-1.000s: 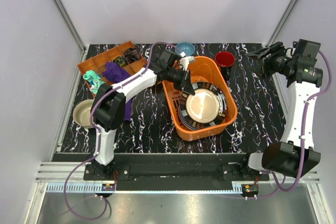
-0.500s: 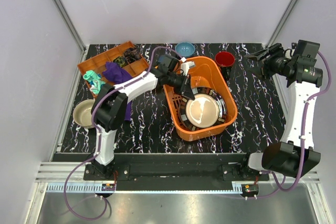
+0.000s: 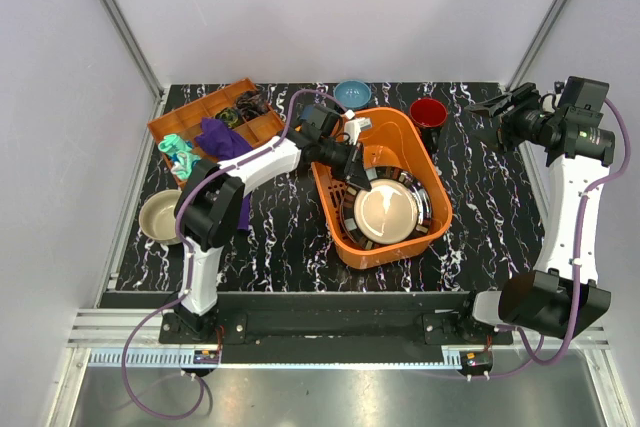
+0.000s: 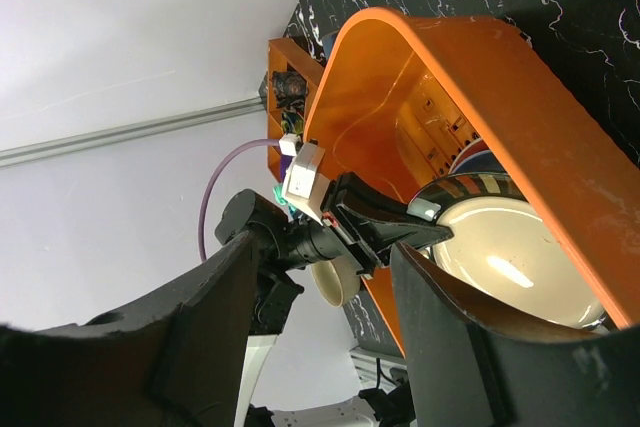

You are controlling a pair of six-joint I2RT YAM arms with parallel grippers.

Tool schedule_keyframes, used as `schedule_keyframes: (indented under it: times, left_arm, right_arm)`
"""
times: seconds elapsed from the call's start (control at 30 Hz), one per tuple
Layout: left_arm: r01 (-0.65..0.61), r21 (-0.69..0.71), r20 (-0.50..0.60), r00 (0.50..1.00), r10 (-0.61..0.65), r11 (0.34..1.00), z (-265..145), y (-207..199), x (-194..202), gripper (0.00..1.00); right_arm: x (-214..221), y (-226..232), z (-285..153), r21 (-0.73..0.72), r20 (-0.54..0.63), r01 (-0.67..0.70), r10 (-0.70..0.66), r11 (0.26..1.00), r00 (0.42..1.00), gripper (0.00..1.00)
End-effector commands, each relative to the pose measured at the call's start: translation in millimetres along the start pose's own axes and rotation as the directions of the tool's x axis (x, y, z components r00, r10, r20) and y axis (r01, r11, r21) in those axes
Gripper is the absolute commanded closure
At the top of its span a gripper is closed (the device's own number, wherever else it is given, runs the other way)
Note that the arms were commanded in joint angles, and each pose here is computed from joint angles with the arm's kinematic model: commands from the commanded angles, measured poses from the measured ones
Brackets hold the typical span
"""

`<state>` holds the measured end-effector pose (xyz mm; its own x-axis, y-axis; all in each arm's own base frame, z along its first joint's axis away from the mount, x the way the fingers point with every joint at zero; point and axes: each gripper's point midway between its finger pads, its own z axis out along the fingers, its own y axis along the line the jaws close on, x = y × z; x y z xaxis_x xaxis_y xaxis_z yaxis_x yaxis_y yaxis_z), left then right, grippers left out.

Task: Place the mixed dishes into the plastic bin
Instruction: Place the plate in the plastic bin.

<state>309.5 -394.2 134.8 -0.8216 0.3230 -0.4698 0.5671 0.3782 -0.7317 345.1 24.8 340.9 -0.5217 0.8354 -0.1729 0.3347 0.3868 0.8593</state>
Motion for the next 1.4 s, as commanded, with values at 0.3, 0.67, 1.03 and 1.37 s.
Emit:
schedule_keyframes:
  times: [0.3,0.67,1.03,1.37]
  left_arm:
    - [-0.009,0.109,0.001,1.0,0.009,0.994,-2,-23,-4,0.69]
    - [0.015,0.068,0.003,1.0,-0.015,0.998,-4,-6,-2,0.61]
    - [0.007,-0.029,0.032,0.999,-0.006,1.0,-7,18,-18,0.57]
    - [-0.008,-0.117,0.075,0.997,0.017,0.993,-21,27,-35,0.54]
  right_arm:
    - [5,3,-6,-0.021,-0.009,0.031,-0.031,0.999,0.999,0.35]
    - [4,4,-5,-0.022,-0.016,0.028,-0.028,0.999,0.999,0.35]
    - [5,5,-4,-0.025,-0.031,0.026,-0.027,0.999,0.999,0.34]
    - [8,1,-4,-0.021,-0.036,0.023,-0.024,1.0,0.999,0.34]
